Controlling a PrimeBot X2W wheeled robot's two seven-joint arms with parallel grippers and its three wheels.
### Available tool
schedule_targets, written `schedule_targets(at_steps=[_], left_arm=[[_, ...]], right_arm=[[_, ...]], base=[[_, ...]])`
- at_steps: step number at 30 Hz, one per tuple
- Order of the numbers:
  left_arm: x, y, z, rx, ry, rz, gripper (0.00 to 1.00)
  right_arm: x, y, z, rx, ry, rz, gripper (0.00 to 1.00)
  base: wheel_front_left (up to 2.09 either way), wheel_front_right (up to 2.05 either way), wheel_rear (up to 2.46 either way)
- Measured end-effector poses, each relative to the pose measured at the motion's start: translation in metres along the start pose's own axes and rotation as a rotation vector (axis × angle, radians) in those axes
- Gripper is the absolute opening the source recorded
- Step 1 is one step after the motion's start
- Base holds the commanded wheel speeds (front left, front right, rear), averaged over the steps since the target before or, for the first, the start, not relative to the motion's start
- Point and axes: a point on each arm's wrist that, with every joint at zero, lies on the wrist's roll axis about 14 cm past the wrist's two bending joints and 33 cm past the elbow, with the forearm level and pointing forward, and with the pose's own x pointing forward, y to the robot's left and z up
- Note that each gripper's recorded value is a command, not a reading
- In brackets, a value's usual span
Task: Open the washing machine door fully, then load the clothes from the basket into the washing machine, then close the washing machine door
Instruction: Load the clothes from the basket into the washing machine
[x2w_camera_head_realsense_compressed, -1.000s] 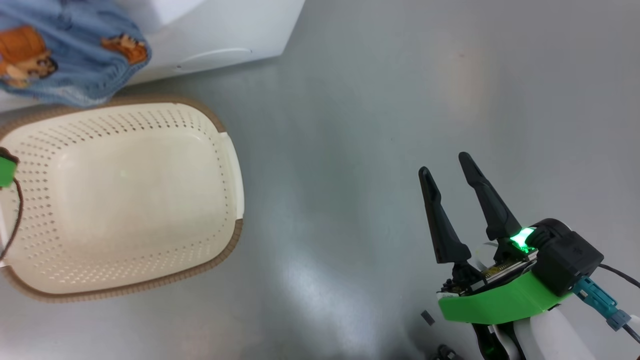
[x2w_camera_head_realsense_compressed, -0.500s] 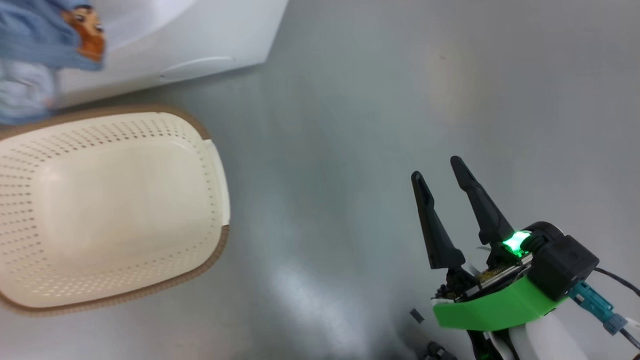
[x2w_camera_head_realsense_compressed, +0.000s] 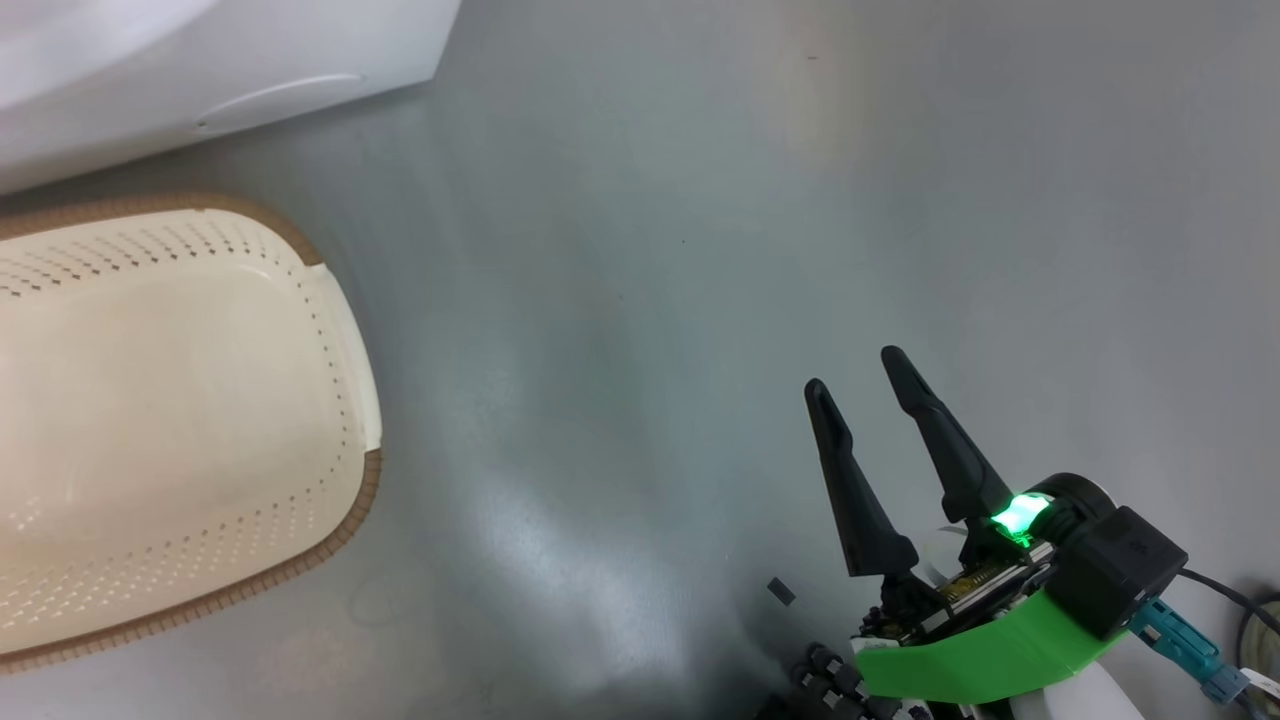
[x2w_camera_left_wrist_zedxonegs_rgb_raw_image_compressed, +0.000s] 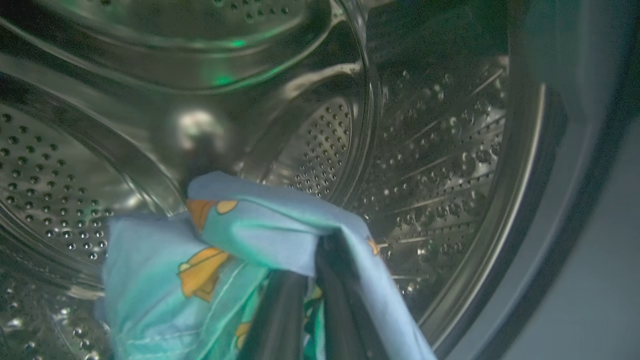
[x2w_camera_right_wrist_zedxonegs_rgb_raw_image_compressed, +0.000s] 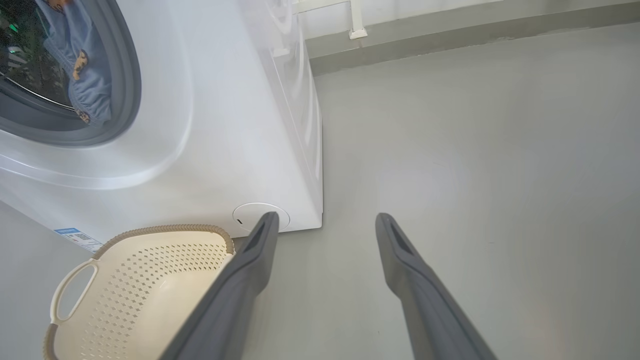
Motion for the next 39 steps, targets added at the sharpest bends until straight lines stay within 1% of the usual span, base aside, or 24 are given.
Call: schedule_targets(at_steps=[3, 5, 8, 10, 11, 12, 14, 16, 19, 24, 27, 31, 33, 39], left_arm=[[0.005, 0.002, 0.023, -0.005, -0.085, 0.009, 0.0], [0.003, 0.003, 0.027, 0.006, -0.103, 0.017, 0.0], [-0.005, 0.006, 0.015, 0.002, -0.077, 0.036, 0.0], [-0.012, 0.014, -0.005, -0.004, -0.012, 0.07, 0.0], [-0.017, 0.018, -0.022, -0.008, 0.058, 0.089, 0.42], [-0.023, 0.021, -0.038, -0.002, 0.131, 0.1, 1.0], [-0.033, 0.023, -0.065, 0.007, 0.263, 0.111, 1.0], [-0.039, 0.023, -0.079, 0.023, 0.351, 0.112, 1.0], [-0.044, 0.021, -0.091, 0.025, 0.416, 0.116, 1.0], [-0.047, 0.012, -0.096, 0.023, 0.442, 0.11, 1.0], [-0.047, 0.007, -0.09, 0.029, 0.42, 0.104, 1.0], [-0.055, 0.001, -0.091, 0.03, 0.419, 0.098, 1.0], [-0.066, -0.003, -0.093, 0.025, 0.425, 0.101, 1.0], [-0.079, -0.009, -0.076, 0.035, 0.384, 0.103, 1.0]], right_arm=[[0.001, 0.002, -0.003, 0.003, 0.007, 0.005, 1.0], [0.002, 0.004, -0.004, 0.007, 0.008, 0.013, 1.0], [0.002, 0.007, -0.004, 0.011, 0.009, 0.021, 1.0], [0.002, 0.007, -0.005, 0.012, 0.011, 0.023, 1.0], [0.001, 0.008, -0.005, 0.013, 0.011, 0.023, 1.0], [0.001, 0.008, -0.004, 0.013, 0.01, 0.024, 1.0], [0.001, 0.008, -0.005, 0.014, 0.011, 0.026, 1.0], [0.0, 0.009, -0.004, 0.014, 0.01, 0.027, 1.0], [0.0, 0.01, -0.003, 0.015, 0.008, 0.03, 1.0], [0.0, 0.01, 0.001, 0.014, -0.004, 0.034, 1.0], [-0.001, 0.01, 0.005, 0.013, -0.016, 0.033, 1.0], [-0.002, 0.011, 0.009, 0.009, -0.028, 0.037, 1.0], [-0.002, 0.013, 0.013, 0.007, -0.039, 0.046, 1.0], [-0.001, 0.019, 0.021, 0.008, -0.065, 0.068, 1.0]], base=[[0.0, 0.0, 0.0], [0.0, 0.0, 0.0], [0.0, 0.0, 0.0], [0.0, 0.0, 0.0], [0.0, 0.0, 0.0], [0.0, 0.0, 0.0], [0.0, 0.0, 0.0], [0.0, 0.0, 0.0], [0.0, 0.0, 0.0], [0.0, 0.0, 0.0], [0.0, 0.0, 0.0], [0.0, 0.0, 0.0], [0.0, 0.0, 0.0], [0.0, 0.0, 0.0]])
